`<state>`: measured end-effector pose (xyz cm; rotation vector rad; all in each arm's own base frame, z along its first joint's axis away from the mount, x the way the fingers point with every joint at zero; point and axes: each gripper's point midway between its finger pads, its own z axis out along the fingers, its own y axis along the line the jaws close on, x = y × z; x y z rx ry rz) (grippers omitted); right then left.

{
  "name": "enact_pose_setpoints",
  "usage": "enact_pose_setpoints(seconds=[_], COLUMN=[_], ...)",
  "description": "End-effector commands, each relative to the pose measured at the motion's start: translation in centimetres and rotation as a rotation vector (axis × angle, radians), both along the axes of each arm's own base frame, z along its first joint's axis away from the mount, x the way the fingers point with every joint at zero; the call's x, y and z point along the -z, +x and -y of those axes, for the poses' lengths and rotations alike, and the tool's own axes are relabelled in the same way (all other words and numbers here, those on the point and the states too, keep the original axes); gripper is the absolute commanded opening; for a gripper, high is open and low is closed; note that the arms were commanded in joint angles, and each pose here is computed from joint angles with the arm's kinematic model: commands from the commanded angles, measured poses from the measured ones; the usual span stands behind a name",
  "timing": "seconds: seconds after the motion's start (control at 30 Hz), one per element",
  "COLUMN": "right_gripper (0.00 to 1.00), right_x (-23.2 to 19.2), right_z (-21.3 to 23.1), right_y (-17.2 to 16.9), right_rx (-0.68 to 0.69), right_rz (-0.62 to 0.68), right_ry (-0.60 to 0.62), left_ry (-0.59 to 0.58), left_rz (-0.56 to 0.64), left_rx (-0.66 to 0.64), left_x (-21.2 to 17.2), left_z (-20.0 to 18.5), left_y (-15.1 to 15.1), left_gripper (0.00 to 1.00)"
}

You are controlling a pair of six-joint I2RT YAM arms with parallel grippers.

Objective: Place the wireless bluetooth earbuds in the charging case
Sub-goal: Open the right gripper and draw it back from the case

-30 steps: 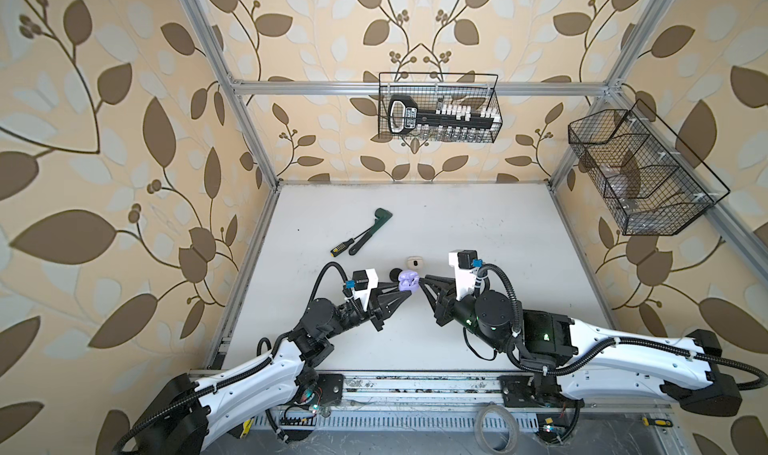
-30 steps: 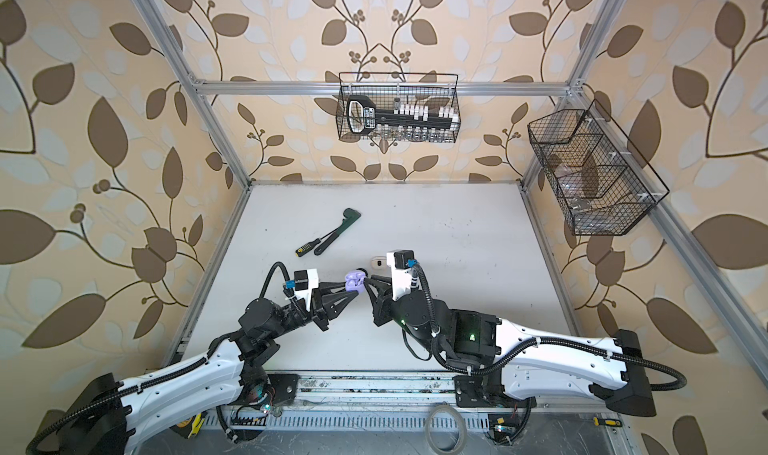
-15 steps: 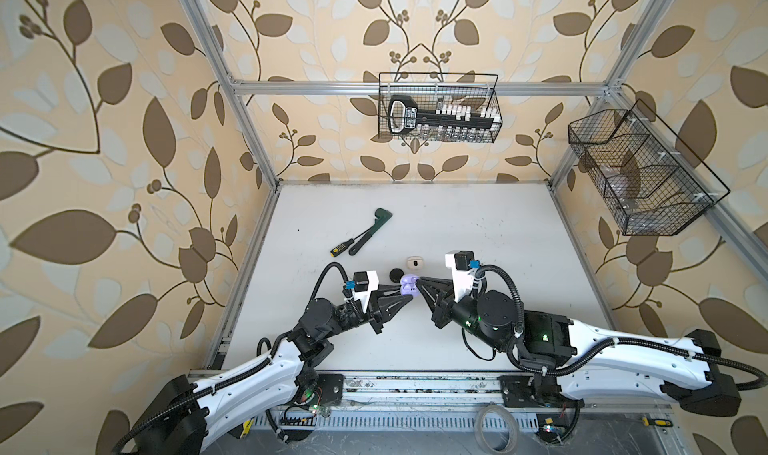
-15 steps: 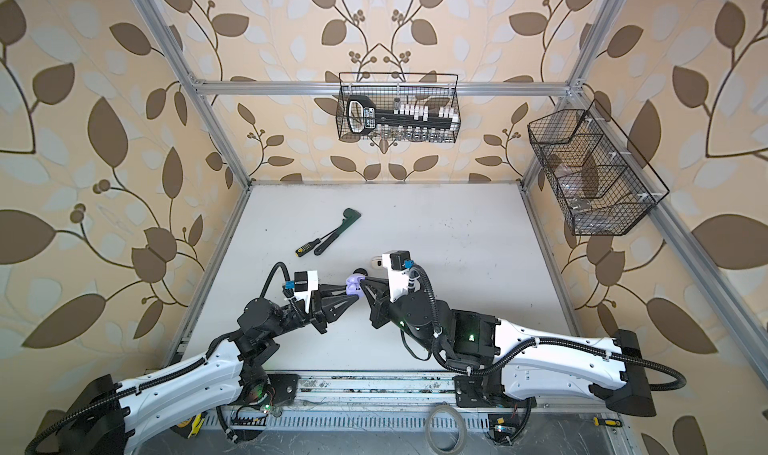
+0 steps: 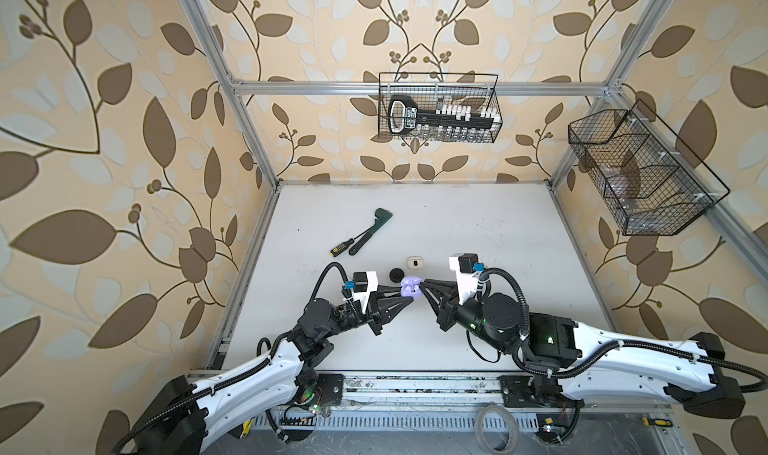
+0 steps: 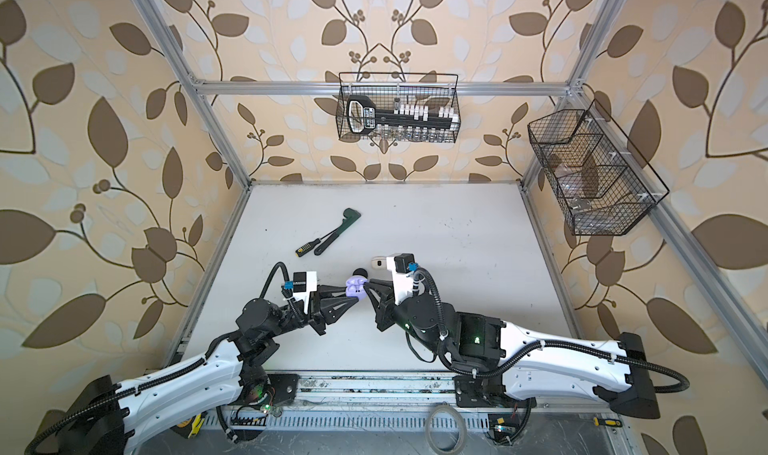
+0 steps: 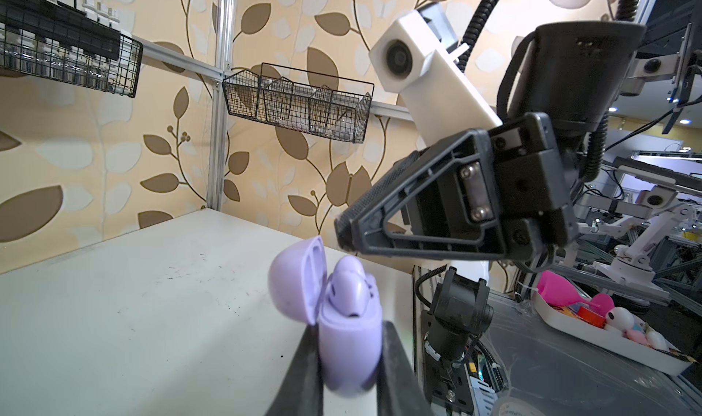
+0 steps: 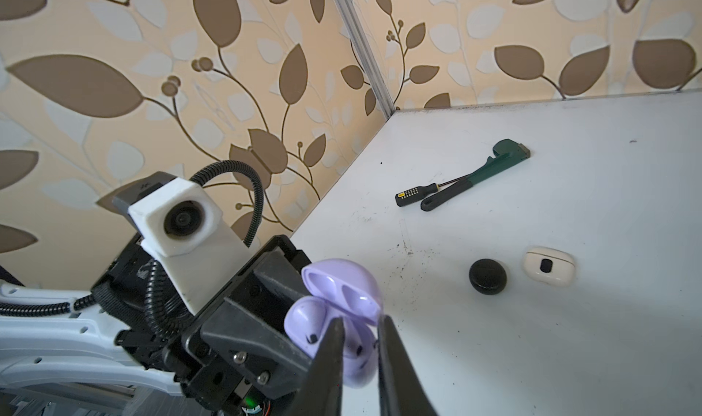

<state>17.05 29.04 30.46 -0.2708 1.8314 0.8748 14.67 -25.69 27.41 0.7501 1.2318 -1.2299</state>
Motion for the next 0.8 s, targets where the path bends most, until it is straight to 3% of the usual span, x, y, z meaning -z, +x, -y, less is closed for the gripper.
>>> enact_pose_setpoints(seconds=[0.0,0.13,0.37,0.77], right_gripper=[0.24,0.26,0.22,0.25], right_x=[-0.1,0.9,4.0,-0.5], right_z=[2.4,3.9,1.7,-1.0], right_y=[0.3,1.4,2.9,-0.5], right_rx=[0.062,0.116,0.012,-0.170], right_rz=[0.029,0.004,-0.093,0.058], right_ry=[-0.030,-0.034,0.007,0.088], left_ry=[-0.060,-0.035,-0.015,0.004], left_rz=[0.109,0.135,0.147,0.122], left_rx=[0.057,0.132,0.198,0.224], left_x=[-3.2,-3.3,-3.3,-2.2], left_z=[0.0,0.4,0.9,1.1], left_y=[-1.6,-2.8,-3.7,-3.8], left_gripper=[0.00,0.00,0.00,0.00])
